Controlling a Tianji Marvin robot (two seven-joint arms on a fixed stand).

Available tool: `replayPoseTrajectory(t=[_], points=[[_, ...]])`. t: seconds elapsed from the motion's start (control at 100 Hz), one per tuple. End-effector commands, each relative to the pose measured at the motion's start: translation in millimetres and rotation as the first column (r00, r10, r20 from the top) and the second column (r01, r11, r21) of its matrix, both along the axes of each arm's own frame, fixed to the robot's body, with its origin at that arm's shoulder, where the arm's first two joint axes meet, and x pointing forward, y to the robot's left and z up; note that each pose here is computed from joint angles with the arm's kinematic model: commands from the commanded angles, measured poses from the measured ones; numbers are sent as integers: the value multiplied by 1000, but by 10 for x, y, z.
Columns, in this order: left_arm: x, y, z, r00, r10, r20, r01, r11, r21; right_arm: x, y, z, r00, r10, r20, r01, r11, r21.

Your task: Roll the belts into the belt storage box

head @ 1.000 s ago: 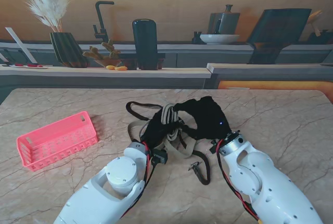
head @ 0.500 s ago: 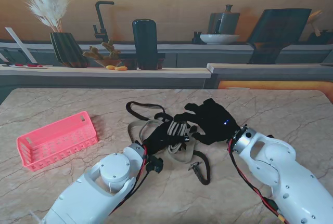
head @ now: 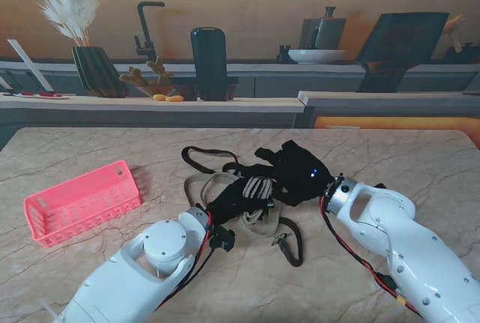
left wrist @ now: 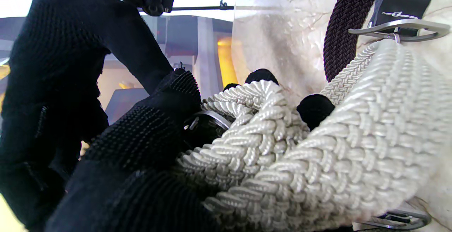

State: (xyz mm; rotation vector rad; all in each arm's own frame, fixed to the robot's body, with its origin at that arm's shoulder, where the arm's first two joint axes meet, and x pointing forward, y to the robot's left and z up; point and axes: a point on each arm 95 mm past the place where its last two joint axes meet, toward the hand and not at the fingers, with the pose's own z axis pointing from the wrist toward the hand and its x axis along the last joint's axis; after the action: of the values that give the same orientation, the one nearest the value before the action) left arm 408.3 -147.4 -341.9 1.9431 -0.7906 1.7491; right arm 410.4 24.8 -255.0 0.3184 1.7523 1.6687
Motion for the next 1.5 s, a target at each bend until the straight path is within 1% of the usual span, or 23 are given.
replayPoseTrajectory(t=[0.0,0.18,0.33,0.48,0.72,0.83,0.92,1.07,1.26,1.49], points=[[-15,-28,3,1000,-8,-5,8,1000,-7,46,11,16,1000,9,9,-9,1000,-22],[-15,-35,10,1000,-9,-8,9,1000,-10,137,62,-41,999,38,-14,-39,999,-33],[-16,-38,19,1000,-8,-12,8,1000,-15,175,114,-80,997,65,-29,-66,998,-18],[-21,-41,25,1000,-7,-18,7,1000,-21,202,168,-97,994,104,-38,-105,994,-25],[-24,-38,23,997,-27,-76,25,999,-27,232,228,-61,984,176,-41,-178,982,-65],[-18,-32,20,995,-24,-94,20,999,-34,234,239,-59,979,199,-37,-201,977,-64],[-14,-20,22,995,-18,-103,14,999,-36,238,241,-65,977,212,-26,-213,976,-46],[-15,0,25,994,-9,-112,4,999,-45,248,233,-75,976,217,-9,-217,976,-8],[-17,19,24,994,12,-108,-18,999,-49,238,206,-56,981,190,28,-190,982,21],[-17,70,57,997,44,-62,-47,998,-45,209,149,13,987,141,75,-143,989,29]])
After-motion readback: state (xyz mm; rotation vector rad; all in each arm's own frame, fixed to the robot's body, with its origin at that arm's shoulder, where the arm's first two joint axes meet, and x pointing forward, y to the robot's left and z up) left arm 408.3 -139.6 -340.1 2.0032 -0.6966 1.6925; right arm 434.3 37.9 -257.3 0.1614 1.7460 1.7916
